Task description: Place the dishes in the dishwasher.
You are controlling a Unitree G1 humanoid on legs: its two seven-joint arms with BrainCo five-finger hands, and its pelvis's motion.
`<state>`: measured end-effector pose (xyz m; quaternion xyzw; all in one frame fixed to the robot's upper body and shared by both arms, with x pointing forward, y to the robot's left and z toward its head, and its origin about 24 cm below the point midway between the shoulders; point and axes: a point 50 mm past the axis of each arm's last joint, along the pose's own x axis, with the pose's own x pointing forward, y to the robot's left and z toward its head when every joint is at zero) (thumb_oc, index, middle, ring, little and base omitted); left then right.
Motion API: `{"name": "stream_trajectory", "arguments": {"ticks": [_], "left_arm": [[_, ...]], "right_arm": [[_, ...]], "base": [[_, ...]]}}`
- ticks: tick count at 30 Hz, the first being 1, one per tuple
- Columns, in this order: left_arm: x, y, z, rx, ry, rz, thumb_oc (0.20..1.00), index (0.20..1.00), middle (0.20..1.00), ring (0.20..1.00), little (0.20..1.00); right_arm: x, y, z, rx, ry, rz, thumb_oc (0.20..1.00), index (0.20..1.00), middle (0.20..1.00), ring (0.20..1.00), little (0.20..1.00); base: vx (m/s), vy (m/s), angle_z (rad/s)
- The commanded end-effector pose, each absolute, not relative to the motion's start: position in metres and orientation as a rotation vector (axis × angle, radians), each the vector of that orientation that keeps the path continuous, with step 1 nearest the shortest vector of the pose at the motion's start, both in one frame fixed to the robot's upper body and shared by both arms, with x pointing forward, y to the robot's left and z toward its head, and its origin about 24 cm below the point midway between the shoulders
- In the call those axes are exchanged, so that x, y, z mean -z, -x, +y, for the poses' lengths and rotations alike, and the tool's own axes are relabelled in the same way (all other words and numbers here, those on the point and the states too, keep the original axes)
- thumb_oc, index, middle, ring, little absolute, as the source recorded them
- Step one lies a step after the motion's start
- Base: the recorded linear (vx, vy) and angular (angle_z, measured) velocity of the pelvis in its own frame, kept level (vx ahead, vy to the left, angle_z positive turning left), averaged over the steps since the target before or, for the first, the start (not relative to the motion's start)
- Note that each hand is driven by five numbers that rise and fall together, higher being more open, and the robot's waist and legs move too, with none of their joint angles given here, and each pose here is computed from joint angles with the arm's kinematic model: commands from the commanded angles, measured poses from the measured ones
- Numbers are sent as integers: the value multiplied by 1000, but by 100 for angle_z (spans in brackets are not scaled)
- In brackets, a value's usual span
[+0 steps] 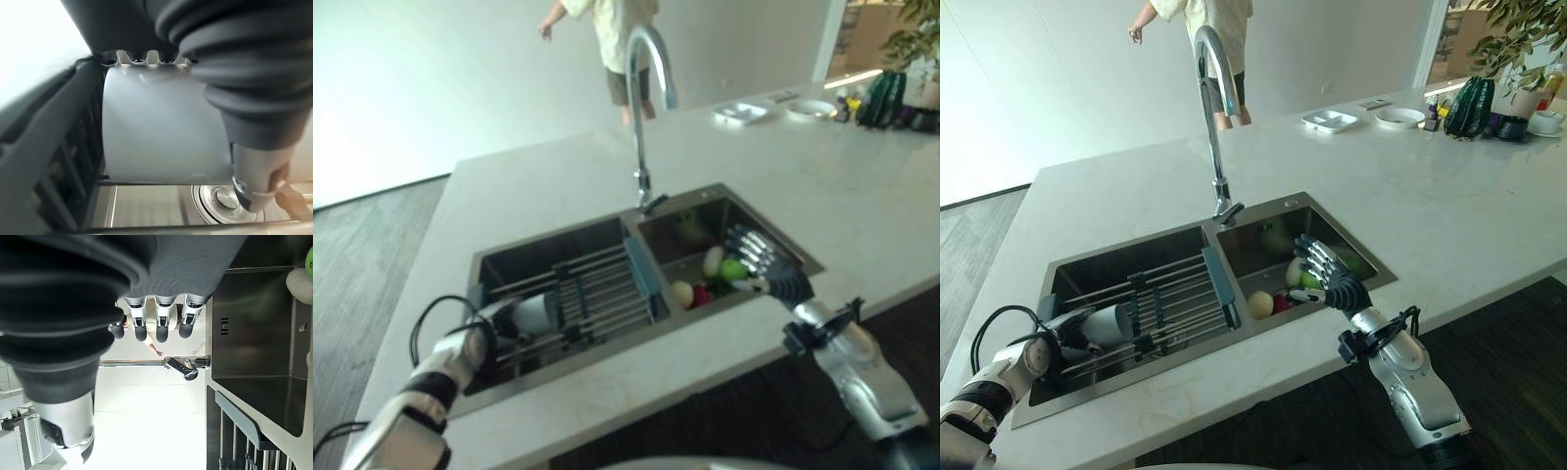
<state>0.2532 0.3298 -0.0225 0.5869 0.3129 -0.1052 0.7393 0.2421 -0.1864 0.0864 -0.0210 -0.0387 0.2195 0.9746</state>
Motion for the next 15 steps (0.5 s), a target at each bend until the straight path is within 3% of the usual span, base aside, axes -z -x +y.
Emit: {"name": "stream_trajectory", "arguments": {"ticks": [1, 6, 7, 8, 15], "left_arm": [[8, -237, 381, 59, -1315, 874, 1000, 1000, 1000, 1000, 1000], [10, -231, 387, 91, -1380, 951, 1000, 1000, 1000, 1000, 1000], [13, -228, 388, 108, -1429, 947, 796, 796, 796, 796, 796], [12, -227, 388, 124, -1470, 932, 200, 200, 200, 200, 200], [20, -219, 387, 153, -1507, 944, 200, 200, 200, 200, 200]], "right_arm": [[-116, -253, -183, -451, 45, -240, 1000, 1000, 1000, 1000, 1000], [-117, -254, -184, -451, 49, -244, 1000, 1000, 1000, 1000, 1000], [-117, -254, -183, -451, 49, -246, 1000, 1000, 1000, 1000, 1000], [-118, -254, -184, -450, 48, -247, 1000, 1000, 1000, 1000, 1000], [-116, -253, -184, -448, 47, -248, 1000, 1000, 1000, 1000, 1000]], "base": [[0, 0, 0], [0, 0, 0], [0, 0, 0], [0, 0, 0], [0, 0, 0]]}}
